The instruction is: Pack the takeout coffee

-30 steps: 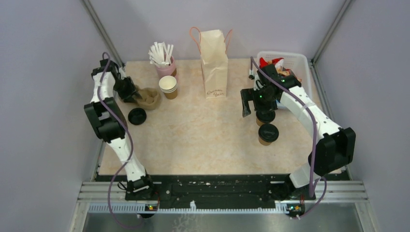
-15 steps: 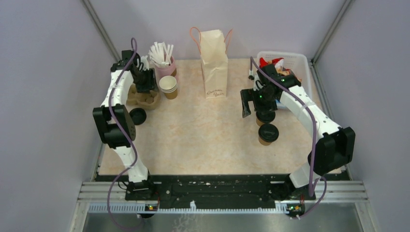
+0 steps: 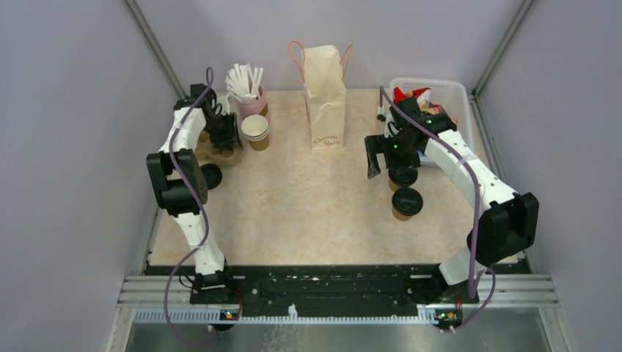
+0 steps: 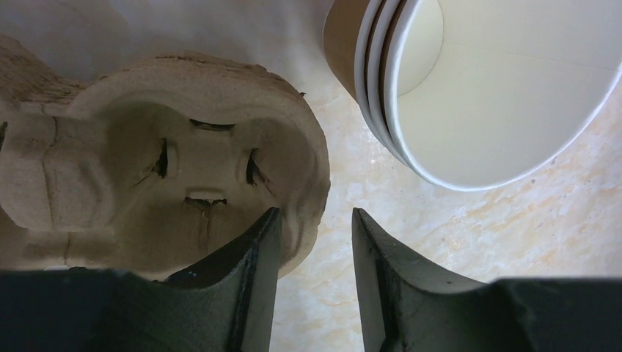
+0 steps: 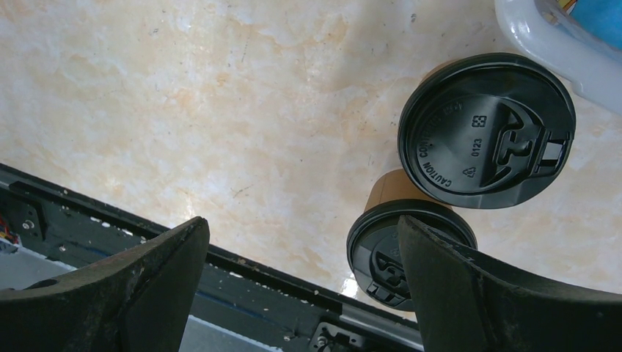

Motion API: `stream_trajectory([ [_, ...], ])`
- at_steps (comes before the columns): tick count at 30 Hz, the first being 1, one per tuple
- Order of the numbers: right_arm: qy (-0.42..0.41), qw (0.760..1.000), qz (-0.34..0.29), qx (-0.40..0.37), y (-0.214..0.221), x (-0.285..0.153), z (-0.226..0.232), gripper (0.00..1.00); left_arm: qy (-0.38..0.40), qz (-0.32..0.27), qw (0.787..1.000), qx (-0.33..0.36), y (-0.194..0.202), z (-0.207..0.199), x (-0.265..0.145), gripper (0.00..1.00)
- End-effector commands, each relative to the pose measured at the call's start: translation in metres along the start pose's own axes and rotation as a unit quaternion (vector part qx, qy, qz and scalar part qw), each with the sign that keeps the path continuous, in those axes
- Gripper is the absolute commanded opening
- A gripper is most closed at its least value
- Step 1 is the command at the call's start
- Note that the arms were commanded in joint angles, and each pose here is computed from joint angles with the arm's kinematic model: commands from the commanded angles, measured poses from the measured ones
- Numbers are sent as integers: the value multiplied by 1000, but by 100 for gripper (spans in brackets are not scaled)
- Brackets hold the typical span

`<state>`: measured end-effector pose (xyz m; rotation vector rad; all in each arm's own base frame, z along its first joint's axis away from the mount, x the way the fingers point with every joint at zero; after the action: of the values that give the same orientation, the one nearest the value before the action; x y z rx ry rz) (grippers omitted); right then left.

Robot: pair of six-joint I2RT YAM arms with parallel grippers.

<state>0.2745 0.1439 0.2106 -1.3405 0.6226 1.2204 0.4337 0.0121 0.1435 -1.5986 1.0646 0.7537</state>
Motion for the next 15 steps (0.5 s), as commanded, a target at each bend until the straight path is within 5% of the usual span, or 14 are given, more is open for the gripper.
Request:
stream_trajectory([
  [1, -2, 1000, -18, -5, -10, -4, 3, 99, 1, -14, 1000, 14, -14, 0, -3, 45],
  [15, -3, 1000, -17, -5, -10, -3, 3, 99, -16, -4, 1000, 19, -15, 1, 1, 33],
])
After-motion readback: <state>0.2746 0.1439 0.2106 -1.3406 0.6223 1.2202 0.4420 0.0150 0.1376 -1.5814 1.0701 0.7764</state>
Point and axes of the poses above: each gripper's point midway between its finger pads, its own x axis out along the fingers, its own z axis along the line the jaws close on, y = z × x, the point moved 4 cm from there along -x, back along the fingers
